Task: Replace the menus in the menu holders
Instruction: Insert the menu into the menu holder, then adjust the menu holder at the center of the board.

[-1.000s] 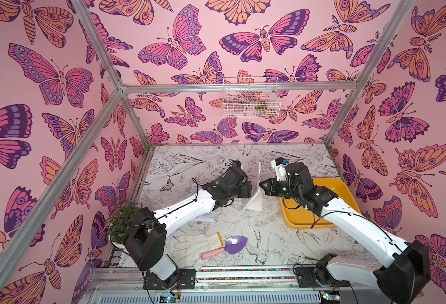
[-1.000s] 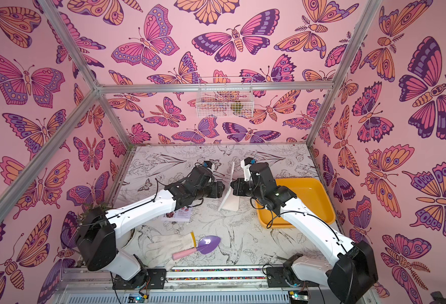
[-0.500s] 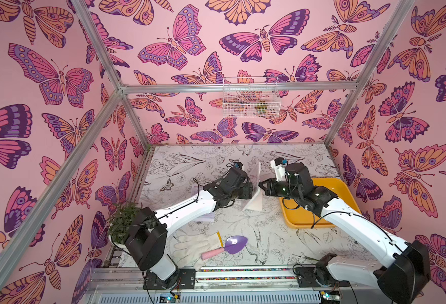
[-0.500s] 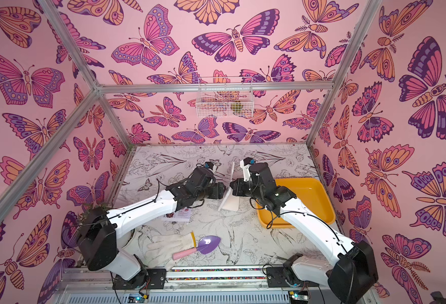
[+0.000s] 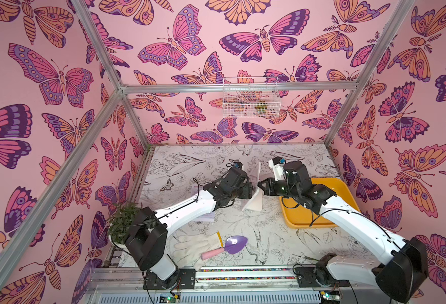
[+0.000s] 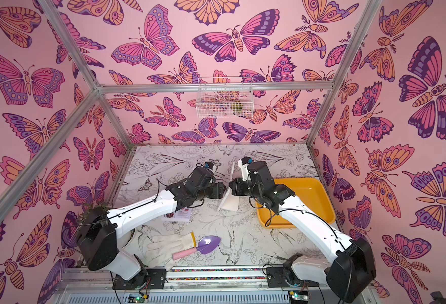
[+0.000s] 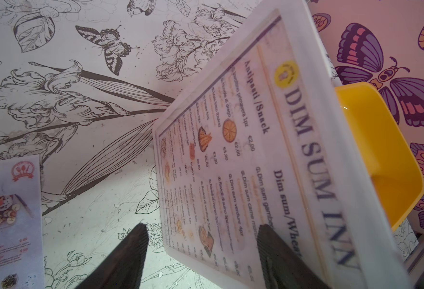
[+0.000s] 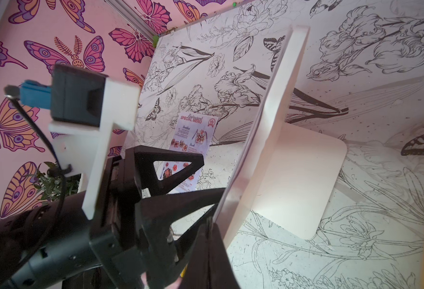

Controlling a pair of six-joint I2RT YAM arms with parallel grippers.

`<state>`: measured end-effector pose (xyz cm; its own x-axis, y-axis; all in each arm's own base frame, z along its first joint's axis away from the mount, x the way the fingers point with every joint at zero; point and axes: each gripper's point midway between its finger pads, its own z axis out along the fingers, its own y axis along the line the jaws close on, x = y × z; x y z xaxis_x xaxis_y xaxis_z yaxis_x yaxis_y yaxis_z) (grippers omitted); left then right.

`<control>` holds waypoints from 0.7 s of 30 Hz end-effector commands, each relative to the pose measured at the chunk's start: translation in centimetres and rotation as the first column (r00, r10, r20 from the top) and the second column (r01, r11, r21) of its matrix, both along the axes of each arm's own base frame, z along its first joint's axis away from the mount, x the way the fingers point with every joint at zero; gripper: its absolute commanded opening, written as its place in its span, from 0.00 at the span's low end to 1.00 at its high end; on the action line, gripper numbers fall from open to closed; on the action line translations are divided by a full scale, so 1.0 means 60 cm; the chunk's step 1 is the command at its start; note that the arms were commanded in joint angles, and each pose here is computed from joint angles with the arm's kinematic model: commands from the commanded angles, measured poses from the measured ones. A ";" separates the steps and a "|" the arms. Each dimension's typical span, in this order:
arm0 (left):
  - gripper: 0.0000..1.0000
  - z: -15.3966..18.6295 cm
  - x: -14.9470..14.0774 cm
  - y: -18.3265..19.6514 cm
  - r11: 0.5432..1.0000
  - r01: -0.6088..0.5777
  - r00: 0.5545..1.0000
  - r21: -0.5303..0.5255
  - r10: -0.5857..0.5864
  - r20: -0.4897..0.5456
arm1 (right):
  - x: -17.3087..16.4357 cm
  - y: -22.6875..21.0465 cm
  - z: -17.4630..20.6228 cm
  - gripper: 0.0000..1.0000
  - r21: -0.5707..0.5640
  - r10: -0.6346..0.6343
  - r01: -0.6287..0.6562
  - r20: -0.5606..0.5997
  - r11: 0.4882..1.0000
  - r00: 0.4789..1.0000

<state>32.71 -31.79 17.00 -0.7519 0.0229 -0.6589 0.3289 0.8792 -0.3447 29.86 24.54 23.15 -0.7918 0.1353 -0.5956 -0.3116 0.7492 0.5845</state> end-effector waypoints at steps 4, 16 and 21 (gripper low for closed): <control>0.72 -0.008 -0.010 -0.019 0.999 0.043 0.999 0.018 -0.043 -0.014 | 0.008 -0.024 0.053 0.20 0.012 -0.029 0.028 0.072 1.000 0.997; 0.72 -0.015 -0.013 -0.067 0.997 0.071 0.997 -0.030 -0.072 -0.026 | -0.028 -0.099 0.015 0.58 -0.075 -0.057 0.060 0.043 0.995 0.997; 0.73 -0.021 -0.001 -0.080 0.997 0.069 0.998 -0.038 -0.070 -0.012 | -0.056 -0.109 -0.034 0.68 -0.097 -0.050 0.049 -0.015 0.994 0.999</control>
